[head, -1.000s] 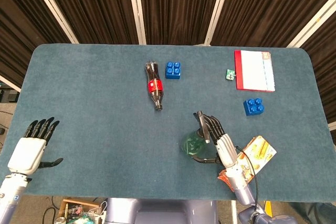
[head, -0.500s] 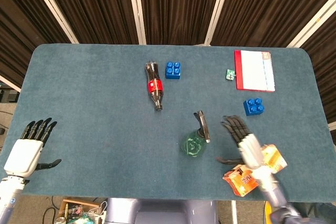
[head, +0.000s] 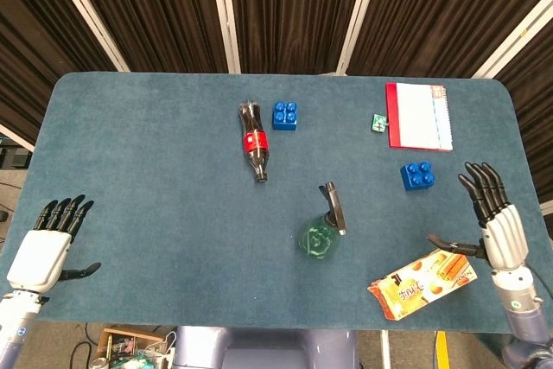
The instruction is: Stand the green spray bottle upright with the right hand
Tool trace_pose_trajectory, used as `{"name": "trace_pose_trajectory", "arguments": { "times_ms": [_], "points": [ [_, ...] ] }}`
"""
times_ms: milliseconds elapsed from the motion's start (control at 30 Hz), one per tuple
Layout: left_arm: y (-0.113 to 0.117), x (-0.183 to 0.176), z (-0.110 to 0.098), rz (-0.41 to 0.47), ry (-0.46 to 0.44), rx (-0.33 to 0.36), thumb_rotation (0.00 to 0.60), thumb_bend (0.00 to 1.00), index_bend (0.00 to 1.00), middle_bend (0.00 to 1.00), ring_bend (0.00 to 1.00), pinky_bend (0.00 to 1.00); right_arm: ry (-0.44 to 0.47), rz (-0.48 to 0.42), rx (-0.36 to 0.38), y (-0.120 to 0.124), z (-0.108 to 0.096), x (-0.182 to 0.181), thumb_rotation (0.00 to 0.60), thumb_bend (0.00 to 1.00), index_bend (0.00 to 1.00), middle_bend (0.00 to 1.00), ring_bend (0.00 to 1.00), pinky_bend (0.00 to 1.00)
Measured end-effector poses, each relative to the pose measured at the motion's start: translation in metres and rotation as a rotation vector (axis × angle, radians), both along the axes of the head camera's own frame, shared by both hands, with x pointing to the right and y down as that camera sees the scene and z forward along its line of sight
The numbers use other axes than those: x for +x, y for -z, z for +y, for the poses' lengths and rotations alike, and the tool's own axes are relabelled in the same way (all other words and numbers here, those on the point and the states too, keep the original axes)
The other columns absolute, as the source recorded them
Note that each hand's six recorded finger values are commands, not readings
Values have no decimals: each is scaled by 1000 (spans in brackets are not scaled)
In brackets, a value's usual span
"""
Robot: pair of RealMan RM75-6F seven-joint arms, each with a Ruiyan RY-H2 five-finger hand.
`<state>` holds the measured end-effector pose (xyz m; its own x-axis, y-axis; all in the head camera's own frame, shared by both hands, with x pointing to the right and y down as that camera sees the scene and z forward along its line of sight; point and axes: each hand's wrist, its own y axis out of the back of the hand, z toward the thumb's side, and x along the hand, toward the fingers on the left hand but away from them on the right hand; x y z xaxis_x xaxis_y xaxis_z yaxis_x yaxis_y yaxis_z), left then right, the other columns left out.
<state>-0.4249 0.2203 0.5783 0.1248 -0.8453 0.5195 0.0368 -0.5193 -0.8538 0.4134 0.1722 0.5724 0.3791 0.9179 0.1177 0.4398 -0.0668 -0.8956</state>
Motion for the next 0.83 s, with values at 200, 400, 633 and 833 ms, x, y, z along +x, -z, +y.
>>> {"name": "trace_pose_trajectory", "arguments": {
  "times_ms": [200,400,633,833],
  "points": [
    [1,0,0,-2,0,5,600,60,0,0,1,41,-19,218,-12,-1,8,19,600,97,0,0,0,0],
    [1,1,2,-1,-9,3,600,60,0,0,0,41,-121,373,-137,-10,26,36,600,130,0,0,0,0],
    [3,1,3,6,-11,10,600,60,0,0,1,41,-296,476,-344,-7,49,19,600,131,0,0,0,0],
    [6,-1,4,11,-11,17,600,60,0,0,1,41,-419,618,-490,8,67,24,600,131,0,0,0,0]
  ]
}}
